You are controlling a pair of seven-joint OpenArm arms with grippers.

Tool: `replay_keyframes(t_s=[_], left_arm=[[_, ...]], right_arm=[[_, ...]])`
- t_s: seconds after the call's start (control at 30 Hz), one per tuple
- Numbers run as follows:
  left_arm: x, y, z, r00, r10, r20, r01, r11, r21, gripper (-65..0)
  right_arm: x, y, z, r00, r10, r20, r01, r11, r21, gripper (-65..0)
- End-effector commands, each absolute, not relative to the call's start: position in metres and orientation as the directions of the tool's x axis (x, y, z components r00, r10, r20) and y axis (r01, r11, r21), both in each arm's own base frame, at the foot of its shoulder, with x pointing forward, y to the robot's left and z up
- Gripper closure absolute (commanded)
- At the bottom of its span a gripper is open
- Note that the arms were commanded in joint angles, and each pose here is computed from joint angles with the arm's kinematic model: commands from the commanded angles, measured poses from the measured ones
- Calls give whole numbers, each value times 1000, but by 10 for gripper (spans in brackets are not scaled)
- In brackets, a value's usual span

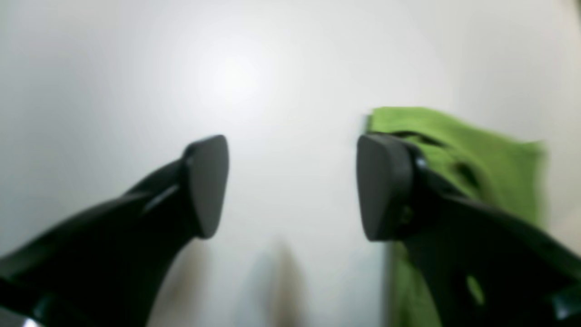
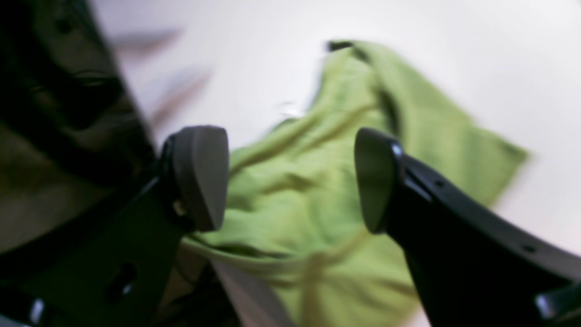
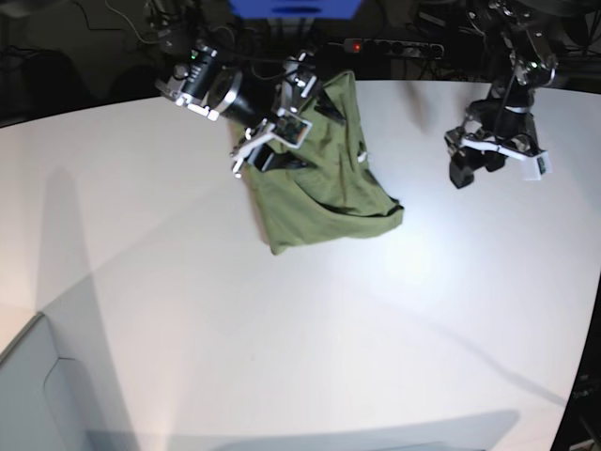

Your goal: Fold the T-shirt properly

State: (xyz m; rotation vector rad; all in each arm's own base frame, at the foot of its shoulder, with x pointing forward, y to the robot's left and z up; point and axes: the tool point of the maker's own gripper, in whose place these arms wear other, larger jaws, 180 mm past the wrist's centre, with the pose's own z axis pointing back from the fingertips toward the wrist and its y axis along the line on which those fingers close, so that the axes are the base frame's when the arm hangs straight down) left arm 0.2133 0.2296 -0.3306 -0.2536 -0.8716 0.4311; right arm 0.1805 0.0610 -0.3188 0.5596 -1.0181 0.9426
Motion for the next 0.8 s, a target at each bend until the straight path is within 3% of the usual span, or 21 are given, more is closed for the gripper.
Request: replay_keyframes(t_s=[0.0, 0.23, 0.57, 0.63, 0.77], left_arm=[[216, 222, -326, 557, 481, 677, -243, 874, -421, -457], [208, 149, -372, 675, 557, 484, -222, 779, -587, -465], [214, 106, -403, 754, 537, 378, -201, 736, -646, -461], [215, 107, -403, 754, 537, 378, -201, 737, -645, -424], [211, 100, -411, 773, 528, 351, -203, 731, -651, -232]], right_arm=[[185, 61, -304, 173, 353, 920, -861, 507, -33, -421], [206, 23, -308, 201, 376, 905, -797, 599, -72, -421], [196, 20, -317, 236, 383, 893, -796, 603, -48, -421], [195, 20, -317, 238, 383, 893, -797, 603, -46, -421], [201, 9, -319, 247, 388, 888, -777, 626, -58, -421]])
